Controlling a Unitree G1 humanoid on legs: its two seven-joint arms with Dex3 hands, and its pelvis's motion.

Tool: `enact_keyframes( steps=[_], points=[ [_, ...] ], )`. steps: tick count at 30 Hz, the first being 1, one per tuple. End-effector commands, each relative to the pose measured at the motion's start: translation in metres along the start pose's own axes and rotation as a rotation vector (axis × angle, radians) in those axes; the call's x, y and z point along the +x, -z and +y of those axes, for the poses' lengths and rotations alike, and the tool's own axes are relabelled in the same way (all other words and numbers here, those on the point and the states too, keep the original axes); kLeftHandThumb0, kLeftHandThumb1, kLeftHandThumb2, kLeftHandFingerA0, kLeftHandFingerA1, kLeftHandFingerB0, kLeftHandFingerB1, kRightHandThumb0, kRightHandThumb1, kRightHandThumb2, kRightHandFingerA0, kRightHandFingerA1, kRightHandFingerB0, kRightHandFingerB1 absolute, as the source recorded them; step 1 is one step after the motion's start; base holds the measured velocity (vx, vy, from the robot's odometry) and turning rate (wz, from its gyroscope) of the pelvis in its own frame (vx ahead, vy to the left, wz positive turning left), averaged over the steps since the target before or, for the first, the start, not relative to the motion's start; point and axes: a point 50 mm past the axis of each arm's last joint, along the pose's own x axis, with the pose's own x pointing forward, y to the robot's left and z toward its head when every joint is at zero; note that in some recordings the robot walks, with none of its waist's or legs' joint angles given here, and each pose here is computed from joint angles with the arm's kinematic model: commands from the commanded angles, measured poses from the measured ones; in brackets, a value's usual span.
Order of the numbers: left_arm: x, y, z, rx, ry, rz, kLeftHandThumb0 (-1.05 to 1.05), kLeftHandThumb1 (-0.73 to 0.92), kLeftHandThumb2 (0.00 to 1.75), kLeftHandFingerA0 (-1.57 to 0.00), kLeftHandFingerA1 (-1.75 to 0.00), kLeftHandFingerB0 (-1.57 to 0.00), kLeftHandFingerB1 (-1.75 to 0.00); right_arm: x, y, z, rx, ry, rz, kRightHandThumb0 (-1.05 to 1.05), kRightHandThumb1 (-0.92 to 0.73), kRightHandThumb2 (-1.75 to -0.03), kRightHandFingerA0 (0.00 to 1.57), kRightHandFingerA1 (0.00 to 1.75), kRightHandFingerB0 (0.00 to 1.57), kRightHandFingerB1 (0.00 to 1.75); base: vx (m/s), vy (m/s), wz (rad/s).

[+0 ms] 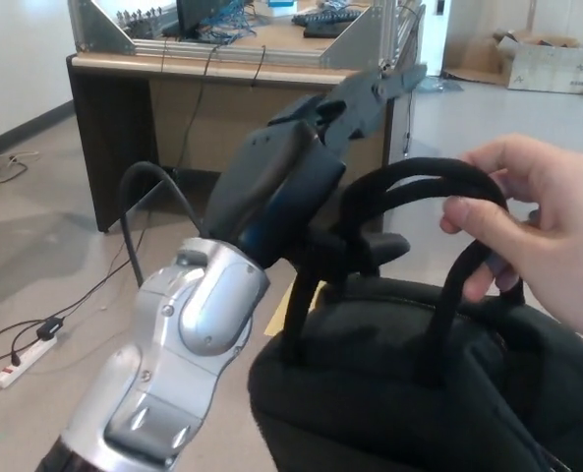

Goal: A person hands over a black lunchbag to the robot and the robot uses its left hand to grab the strips of the lunchbag, the gives it back to the person.

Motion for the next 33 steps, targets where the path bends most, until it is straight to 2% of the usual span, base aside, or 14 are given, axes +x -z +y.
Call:
enact_keyframes(
  steps=[1, 5, 6, 7, 10, 11, 12, 14, 16, 21, 23, 25, 27, 33],
  points=[
    [0.01, 0.002, -0.002, 0.094, -0.22, -0.073, -0.14, 0.73, 0.61, -0.96, -1.58, -0.7, -0.43, -0.003, 0.002, 0.0, 0.025, 0.002, 0.002, -0.38, -0.63, -0.59, 0.59, 0.47, 0.33, 0.31, 0.0, 0.0, 0.0],
    [0.017, 0.004, -0.008, 0.063, -0.321, -0.126, -0.19, 0.72, 0.63, -0.81, -1.63, -0.88, -0.68, -0.002, 0.002, 0.001, 0.019, -0.005, 0.005, -0.41, -0.64, -0.59, 0.59, 0.46, 0.33, 0.31, 0.0, 0.0, 0.0],
    [0.018, 0.004, -0.01, 0.067, -0.367, -0.133, -0.28, 0.62, 0.67, -0.96, -1.59, -0.82, -1.14, -0.001, 0.001, 0.001, 0.012, -0.007, 0.001, -0.4, -0.64, -0.59, 0.6, 0.47, 0.33, 0.31, 0.0, 0.0, 0.0],
    [0.019, 0.004, -0.011, 0.069, -0.39, -0.136, -0.35, 0.63, 0.66, -0.93, -1.61, -0.77, -1.26, -0.001, 0.001, 0.001, 0.007, -0.009, 0.0, -0.4, -0.64, -0.59, 0.6, 0.46, 0.33, 0.31, 0.0, 0.0, 0.0],
    [0.021, 0.004, -0.013, 0.061, -0.424, -0.126, -0.29, 0.73, 0.64, -0.83, -1.68, -0.74, -1.11, -0.001, 0.001, 0.002, -0.008, -0.02, 0.002, -0.41, -0.64, -0.59, 0.6, 0.47, 0.34, 0.31, 0.0, 0.0, 0.0],
    [0.021, 0.003, -0.013, 0.052, -0.433, -0.127, -0.21, 0.76, 0.64, -0.86, -1.66, -0.8, -0.82, -0.001, 0.001, 0.002, -0.011, -0.022, -0.003, -0.41, -0.65, -0.59, 0.62, 0.47, 0.34, 0.32, 0.0, 0.0, 0.0],
    [0.021, 0.003, -0.013, 0.04, -0.439, -0.128, -0.21, 0.76, 0.64, -0.86, -1.66, -0.8, -0.82, -0.001, 0.001, 0.002, -0.014, -0.023, -0.006, -0.41, -0.65, -0.59, 0.62, 0.47, 0.34, 0.32, 0.0, 0.0, 0.0],
    [0.02, 0.004, -0.014, 0.041, -0.465, -0.116, -0.18, 0.81, 0.64, -0.81, -1.69, -0.68, -1.19, -0.002, 0.002, 0.003, 0.004, -0.025, -0.002, -0.4, -0.64, -0.59, 0.63, 0.48, 0.36, 0.32, 0.0, 0.0, 0.0],
    [0.018, 0.004, -0.015, 0.018, -0.478, -0.112, -0.13, 0.82, 0.63, -0.81, -1.73, -0.63, -1.36, -0.004, 0.004, 0.003, 0.012, -0.027, 0.002, -0.41, -0.64, -0.58, 0.63, 0.48, 0.37, 0.33, 0.0, 0.0, 0.0],
    [0.016, 0.006, -0.003, -0.027, -0.58, -0.127, -0.04, 0.68, 0.68, -0.99, -1.62, -0.81, -1.15, -0.006, 0.006, 0.003, 0.009, -0.026, 0.01, -0.41, -0.64, -0.59, 0.66, 0.48, 0.37, 0.33, 0.0, 0.0, 0.0],
    [0.015, 0.008, 0.003, -0.037, -0.622, -0.126, -0.07, 0.76, 0.66, -0.88, -1.67, -0.76, -1.06, -0.006, 0.006, 0.004, 0.009, -0.03, 0.014, -0.41, -0.65, -0.6, 0.67, 0.48, 0.37, 0.32, 0.0, 0.0, 0.0],
    [0.013, 0.011, 0.018, -0.051, -0.707, -0.132, -0.01, 0.76, 0.77, -0.84, -1.72, -0.71, -1.21, -0.006, 0.006, 0.004, 0.005, -0.033, 0.019, -0.42, -0.66, -0.6, 0.67, 0.48, 0.37, 0.32, 0.0, 0.0, 0.0],
    [0.009, 0.014, 0.031, -0.078, -0.754, -0.123, -0.08, 0.72, 0.8, -0.98, -1.6, -0.79, -1.23, -0.006, 0.007, 0.004, -0.002, -0.04, 0.021, -0.42, -0.66, -0.6, 0.68, 0.48, 0.37, 0.32, 0.0, 0.0, 0.0],
    [-0.008, 0.029, 0.088, -0.065, -0.913, -0.148, -0.1, 0.72, 0.86, -0.97, -1.5, -0.77, -1.25, -0.004, 0.005, 0.002, 0.014, -0.042, 0.013, -0.42, -0.66, -0.59, 0.73, 0.5, 0.39, 0.33, 0.0, 0.0, 0.0]
  ],
)
